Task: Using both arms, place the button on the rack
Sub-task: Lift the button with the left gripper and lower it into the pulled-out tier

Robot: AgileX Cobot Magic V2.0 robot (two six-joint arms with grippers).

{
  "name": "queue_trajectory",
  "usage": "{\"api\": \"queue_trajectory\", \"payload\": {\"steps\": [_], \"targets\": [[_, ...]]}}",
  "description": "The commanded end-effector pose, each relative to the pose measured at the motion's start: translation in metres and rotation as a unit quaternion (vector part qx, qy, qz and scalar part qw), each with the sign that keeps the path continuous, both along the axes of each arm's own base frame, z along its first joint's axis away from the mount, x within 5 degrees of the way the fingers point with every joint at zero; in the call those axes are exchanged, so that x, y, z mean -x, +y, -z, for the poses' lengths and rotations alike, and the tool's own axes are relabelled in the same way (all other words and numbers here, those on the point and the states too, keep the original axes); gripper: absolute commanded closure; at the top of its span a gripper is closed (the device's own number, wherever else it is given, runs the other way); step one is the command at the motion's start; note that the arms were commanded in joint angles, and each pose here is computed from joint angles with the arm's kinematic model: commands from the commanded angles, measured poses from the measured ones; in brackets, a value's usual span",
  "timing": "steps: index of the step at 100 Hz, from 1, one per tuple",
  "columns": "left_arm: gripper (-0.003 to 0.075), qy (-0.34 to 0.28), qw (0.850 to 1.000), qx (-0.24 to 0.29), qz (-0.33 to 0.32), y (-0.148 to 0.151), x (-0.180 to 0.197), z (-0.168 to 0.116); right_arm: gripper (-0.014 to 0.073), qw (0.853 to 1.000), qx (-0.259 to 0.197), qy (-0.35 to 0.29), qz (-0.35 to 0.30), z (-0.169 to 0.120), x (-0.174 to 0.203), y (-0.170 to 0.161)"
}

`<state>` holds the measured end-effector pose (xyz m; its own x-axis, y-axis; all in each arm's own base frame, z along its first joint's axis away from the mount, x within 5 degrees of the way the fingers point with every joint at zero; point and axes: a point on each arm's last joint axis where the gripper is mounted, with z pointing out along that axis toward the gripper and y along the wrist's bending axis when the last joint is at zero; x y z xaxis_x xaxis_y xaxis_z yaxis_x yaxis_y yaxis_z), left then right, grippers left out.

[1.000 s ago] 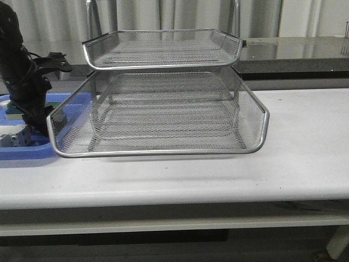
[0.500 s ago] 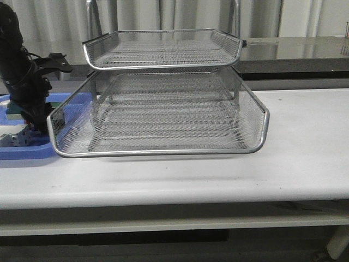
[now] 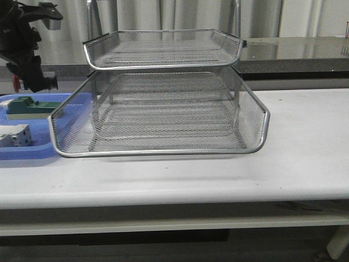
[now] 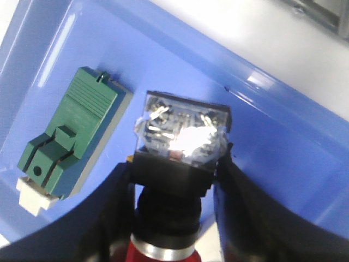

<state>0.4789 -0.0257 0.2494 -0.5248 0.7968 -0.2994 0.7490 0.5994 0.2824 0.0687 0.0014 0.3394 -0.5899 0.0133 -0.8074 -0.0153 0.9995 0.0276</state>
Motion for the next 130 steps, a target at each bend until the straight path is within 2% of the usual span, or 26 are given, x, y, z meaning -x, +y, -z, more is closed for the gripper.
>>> {"api": "queue_trajectory", "payload": {"steps": [1,21,39,50,76,99,130], "targets": [[0.066,-0.054,0.998,0.003,-0.014,0.0,0.016,-0.057,0.0662,0.999,0.006,-0.043,0.001,-0.014,-0.003,-0.001],[0.066,-0.045,0.998,0.011,-0.037,0.002,0.036,-0.085,0.0662,0.999,0.006,-0.043,0.001,-0.014,-0.003,-0.001],[0.066,-0.013,0.998,0.025,-0.06,0.002,0.054,-0.099,0.0662,0.999,0.006,-0.043,0.001,-0.014,-0.003,-0.001],[0.066,-0.027,0.995,0.043,-0.083,0.0,0.062,-0.114,0.0662,0.999,0.006,-0.043,0.001,-0.014,-0.003,-0.001],[0.066,-0.063,0.988,0.113,-0.088,-0.011,0.092,-0.155,0.0662,0.999,0.006,-0.043,0.001,-0.014,-0.003,-0.001],[0.066,-0.06,0.989,0.124,-0.055,-0.041,0.135,-0.17,0.0662,0.999,0.006,-0.043,0.001,-0.014,-0.003,-0.001],[0.066,-0.004,0.991,0.131,0.039,-0.114,0.175,-0.152,0.0662,0.999,0.006,-0.043,0.001,-0.014,-0.003,-0.001]]}}
